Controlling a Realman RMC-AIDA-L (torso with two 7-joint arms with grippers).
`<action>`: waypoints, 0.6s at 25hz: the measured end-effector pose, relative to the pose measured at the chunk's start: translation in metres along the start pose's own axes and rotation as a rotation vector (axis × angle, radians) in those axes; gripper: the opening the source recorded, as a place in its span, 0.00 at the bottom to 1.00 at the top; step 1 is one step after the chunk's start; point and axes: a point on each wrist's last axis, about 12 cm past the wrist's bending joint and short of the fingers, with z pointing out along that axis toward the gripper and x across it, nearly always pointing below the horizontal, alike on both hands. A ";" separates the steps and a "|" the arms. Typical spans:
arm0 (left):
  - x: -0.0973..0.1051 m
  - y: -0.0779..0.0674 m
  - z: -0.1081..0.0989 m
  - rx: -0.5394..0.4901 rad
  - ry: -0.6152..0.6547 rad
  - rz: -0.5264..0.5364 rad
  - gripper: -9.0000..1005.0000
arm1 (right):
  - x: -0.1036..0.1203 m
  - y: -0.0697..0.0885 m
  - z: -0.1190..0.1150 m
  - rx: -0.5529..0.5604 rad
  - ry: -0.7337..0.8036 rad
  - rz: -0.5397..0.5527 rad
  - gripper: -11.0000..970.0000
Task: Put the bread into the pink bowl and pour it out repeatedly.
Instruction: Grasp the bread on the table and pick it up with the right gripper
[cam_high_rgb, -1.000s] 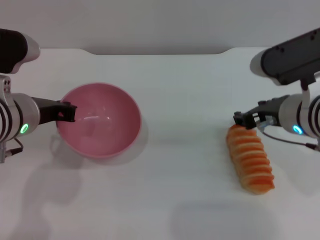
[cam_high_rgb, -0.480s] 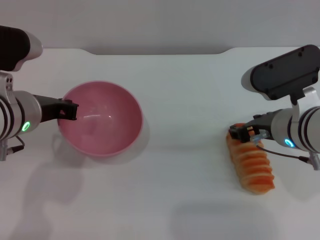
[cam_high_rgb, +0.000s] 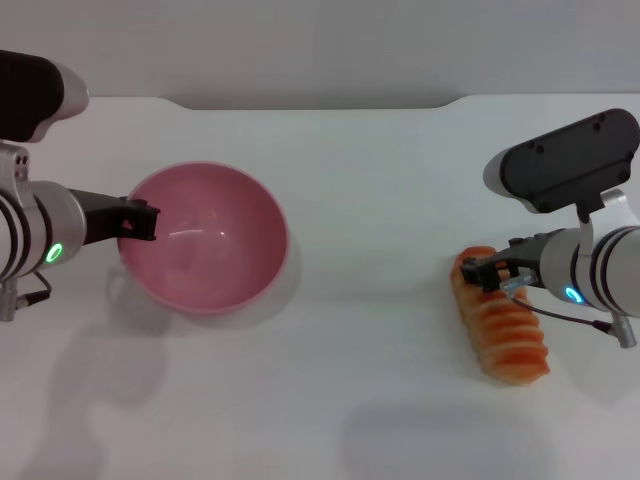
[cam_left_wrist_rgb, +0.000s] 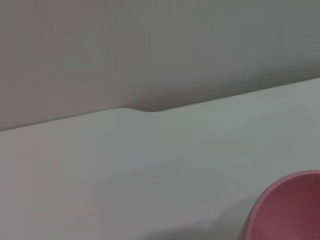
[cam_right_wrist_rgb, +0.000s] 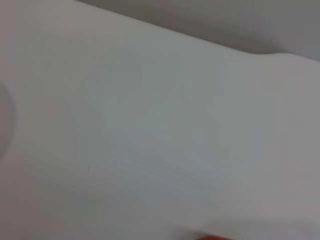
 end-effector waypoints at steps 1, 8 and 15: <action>0.000 0.000 0.000 0.001 -0.001 0.001 0.06 | 0.001 0.000 0.001 0.000 0.000 0.001 0.62; -0.002 -0.001 0.000 0.002 -0.006 0.011 0.06 | 0.004 -0.001 0.015 0.005 0.029 0.006 0.62; -0.003 0.000 0.000 -0.001 -0.008 0.025 0.06 | 0.002 0.023 0.011 -0.030 0.043 -0.125 0.52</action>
